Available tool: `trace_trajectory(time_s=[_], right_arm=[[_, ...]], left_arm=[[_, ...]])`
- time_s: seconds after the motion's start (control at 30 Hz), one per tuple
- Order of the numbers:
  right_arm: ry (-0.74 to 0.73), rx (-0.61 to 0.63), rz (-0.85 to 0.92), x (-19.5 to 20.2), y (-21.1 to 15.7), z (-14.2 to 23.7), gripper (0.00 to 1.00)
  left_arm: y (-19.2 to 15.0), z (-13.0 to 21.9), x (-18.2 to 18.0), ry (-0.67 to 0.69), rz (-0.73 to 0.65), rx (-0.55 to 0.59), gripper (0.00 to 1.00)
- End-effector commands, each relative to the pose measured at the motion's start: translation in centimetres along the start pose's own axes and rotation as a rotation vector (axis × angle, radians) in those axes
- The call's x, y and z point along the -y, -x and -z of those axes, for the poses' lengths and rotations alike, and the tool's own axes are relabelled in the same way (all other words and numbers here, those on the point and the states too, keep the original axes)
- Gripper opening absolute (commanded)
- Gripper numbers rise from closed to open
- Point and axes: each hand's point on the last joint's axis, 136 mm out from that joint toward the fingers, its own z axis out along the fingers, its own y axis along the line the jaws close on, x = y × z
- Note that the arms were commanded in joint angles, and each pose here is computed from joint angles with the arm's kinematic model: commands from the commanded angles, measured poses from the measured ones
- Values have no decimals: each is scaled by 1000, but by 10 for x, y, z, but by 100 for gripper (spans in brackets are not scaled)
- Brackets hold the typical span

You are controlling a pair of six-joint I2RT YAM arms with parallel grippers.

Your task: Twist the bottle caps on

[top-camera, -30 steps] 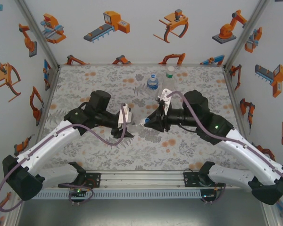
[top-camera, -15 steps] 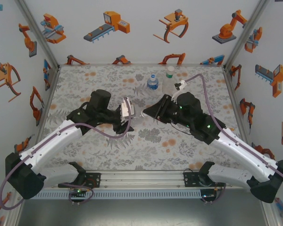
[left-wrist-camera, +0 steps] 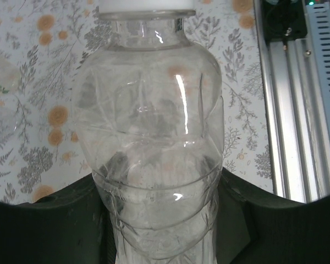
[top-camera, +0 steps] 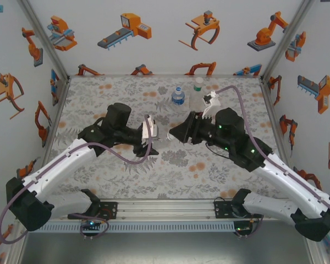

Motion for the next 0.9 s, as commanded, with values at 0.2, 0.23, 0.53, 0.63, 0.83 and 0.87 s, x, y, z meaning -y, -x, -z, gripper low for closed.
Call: trace_trajectory(time_s=[0.2, 0.23, 0.53, 0.63, 0.83, 0.87], right_arm=[[395, -86, 803, -78, -6, 45, 52], [457, -119, 890, -82, -16, 50, 51], [734, -215, 1154, -93, -57, 60, 55], [813, -225, 1139, -98, -66, 58, 55], [849, -215, 1138, -100, -72, 51, 53], [856, -214, 1136, -101, -72, 51, 52]], left_arm=[[9, 12, 49, -286, 37, -1, 0], [8, 14, 54, -310, 44, -6, 0], [8, 25, 80, -433, 93, -13, 0], [9, 26, 81, -444, 98, -4, 0], [8, 24, 80, -453, 114, -8, 0], [8, 24, 80, -455, 115, -7, 0]])
